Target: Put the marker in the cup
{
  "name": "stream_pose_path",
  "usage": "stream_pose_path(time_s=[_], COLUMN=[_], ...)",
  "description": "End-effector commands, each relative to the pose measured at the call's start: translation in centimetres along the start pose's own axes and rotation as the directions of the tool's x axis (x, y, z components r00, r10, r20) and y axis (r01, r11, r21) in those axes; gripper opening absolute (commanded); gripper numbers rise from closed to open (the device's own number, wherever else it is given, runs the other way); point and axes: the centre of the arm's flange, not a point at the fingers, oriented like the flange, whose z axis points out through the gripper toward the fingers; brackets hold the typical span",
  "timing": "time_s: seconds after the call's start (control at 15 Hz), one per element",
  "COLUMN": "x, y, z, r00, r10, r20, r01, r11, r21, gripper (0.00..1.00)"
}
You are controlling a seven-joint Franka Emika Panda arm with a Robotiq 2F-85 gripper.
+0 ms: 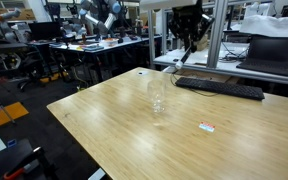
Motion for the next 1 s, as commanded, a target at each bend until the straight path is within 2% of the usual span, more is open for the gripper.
stream_pose_path(time_s=[0.0,0.2,0.33,0.6,0.67,0.93], x=[-3.3,-5.0,-5.7,-7.1,-5.0,-4.8], y=[-2.9,-4.9,-5.4,-5.6,-9.9,-14.4], z=[-3.9,-5.1,-5.5,-5.7,-1.2,5.7], r00=[0.981,0.95,0.937,0.945,0.962,0.978], r10=[0.021,0.047,0.036,-0.03,-0.013,-0.101], r20=[-0.195,-0.307,-0.347,-0.325,-0.273,-0.18], r01=[-0.014,-0.027,-0.015,0.048,0.024,0.117], r11=[0.999,0.997,0.998,0.998,0.999,0.99], r21=[0.036,0.069,0.063,0.047,0.037,0.078], gripper=[0.05,0.05,0.05,0.05,0.05,0.05])
